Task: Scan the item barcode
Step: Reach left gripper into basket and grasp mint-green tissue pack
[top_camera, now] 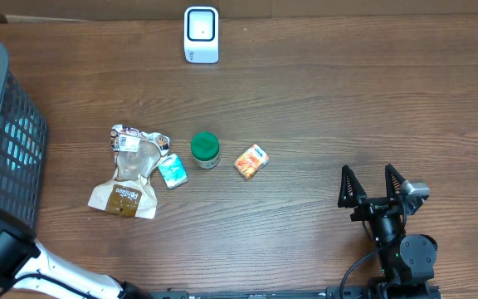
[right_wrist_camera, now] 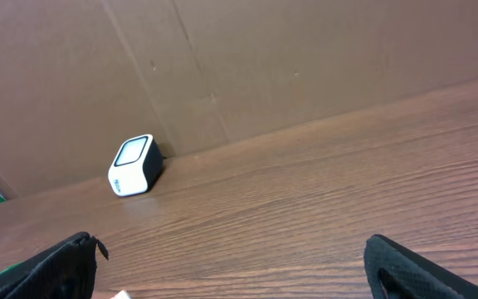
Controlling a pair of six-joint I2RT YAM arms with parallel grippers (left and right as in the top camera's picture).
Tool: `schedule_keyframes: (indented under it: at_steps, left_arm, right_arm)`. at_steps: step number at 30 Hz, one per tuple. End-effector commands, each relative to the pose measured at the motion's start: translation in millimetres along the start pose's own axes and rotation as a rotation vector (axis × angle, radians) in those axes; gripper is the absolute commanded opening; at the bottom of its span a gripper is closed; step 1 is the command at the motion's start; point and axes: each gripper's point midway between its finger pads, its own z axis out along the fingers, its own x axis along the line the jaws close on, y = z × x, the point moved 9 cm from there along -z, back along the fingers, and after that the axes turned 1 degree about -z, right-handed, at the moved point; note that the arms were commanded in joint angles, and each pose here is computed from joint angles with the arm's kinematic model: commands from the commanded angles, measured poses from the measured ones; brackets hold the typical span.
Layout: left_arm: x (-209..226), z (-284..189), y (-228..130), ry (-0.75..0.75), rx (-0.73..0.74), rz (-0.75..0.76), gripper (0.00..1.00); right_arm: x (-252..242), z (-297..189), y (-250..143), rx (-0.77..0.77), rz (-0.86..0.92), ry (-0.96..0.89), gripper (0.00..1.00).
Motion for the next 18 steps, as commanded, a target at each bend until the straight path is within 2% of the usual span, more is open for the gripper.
schedule_keyframes:
  at_steps: [1,10,11,12,15,16,18]
  left_arm:
    - [-9,39,-5,-0.044,0.06,0.081,0.71]
    - [-14,98,-22,-0.053,0.173,0.094,0.57]
    - [-14,101,-23,-0.054,0.182,0.091,0.53]
    - [-12,103,-25,-0.054,0.193,0.086,0.44]
    - [-10,102,-26,-0.023,0.204,0.059,0.08]
    - [-9,101,-27,-0.005,0.209,0.043,0.04]
    - [-7,91,-26,0.052,0.224,-0.007,0.04]
  right_arm:
    - [0,0,-2,-0.001,0.0,0.008,1.0]
    - [0,0,-2,-0.001,0.0,0.008,1.0]
    - [0,0,-2,-0.001,0.0,0.008,1.0]
    - [0,0,-2,-0.001,0.0,0.008,1.0]
    - [0,0,-2,-0.001,0.0,0.008,1.0]
    - [0,0,-2,-0.001,0.0,0.008,1.0]
    - [0,0,-2,-0.001,0.0,0.008,1.0]
